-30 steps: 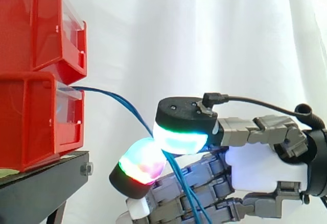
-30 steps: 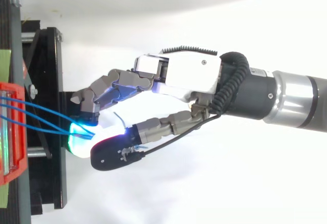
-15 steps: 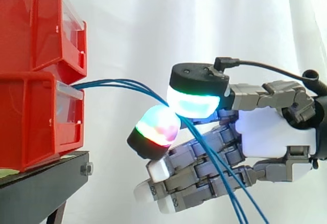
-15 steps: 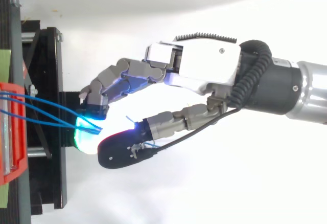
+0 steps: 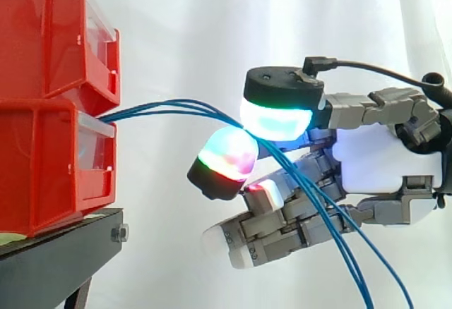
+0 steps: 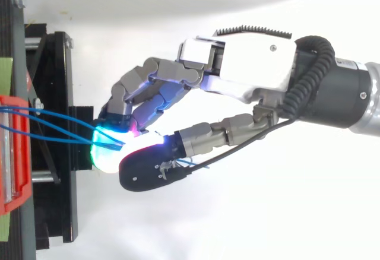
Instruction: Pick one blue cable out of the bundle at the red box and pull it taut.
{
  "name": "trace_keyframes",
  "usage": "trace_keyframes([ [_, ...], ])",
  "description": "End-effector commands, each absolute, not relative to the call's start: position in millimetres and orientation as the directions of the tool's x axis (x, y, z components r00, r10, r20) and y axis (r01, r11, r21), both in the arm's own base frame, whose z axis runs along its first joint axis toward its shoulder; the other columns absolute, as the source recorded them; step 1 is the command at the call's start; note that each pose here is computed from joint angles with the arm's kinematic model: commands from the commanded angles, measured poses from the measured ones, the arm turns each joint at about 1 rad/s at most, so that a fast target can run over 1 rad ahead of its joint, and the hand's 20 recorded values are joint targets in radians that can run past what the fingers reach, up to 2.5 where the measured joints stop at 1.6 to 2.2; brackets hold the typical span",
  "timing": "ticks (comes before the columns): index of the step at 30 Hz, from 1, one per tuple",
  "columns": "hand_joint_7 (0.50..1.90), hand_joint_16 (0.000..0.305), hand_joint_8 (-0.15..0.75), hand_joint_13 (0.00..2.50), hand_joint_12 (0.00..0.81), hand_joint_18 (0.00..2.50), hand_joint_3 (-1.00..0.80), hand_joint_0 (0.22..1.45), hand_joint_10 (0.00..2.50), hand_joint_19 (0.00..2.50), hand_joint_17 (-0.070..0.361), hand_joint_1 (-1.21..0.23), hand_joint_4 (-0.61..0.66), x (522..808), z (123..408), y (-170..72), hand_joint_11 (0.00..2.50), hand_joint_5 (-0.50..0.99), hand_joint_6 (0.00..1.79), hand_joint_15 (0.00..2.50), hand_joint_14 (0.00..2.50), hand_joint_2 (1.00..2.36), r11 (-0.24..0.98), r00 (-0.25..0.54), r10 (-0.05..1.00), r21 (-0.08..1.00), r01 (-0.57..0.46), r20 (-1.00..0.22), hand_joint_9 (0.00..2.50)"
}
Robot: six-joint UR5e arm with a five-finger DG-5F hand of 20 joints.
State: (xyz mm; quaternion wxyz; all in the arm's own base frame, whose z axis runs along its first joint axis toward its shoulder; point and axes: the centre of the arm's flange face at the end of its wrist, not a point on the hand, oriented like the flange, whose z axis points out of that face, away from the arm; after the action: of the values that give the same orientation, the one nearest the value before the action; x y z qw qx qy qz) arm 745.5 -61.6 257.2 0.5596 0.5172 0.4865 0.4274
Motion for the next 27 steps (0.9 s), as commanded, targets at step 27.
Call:
trace_keyframes([
  [27,0.78,0.061,0.331,0.51,0.407,0.39,-0.5,0.56,0.0,0.06,0.137,-0.71,0.17,744.4,272.0,-62.1,1.16,-0.21,0.91,0.29,0.01,1.0,0.107,0.158,0.981,0.993,0.058,-0.115,0.89],
])
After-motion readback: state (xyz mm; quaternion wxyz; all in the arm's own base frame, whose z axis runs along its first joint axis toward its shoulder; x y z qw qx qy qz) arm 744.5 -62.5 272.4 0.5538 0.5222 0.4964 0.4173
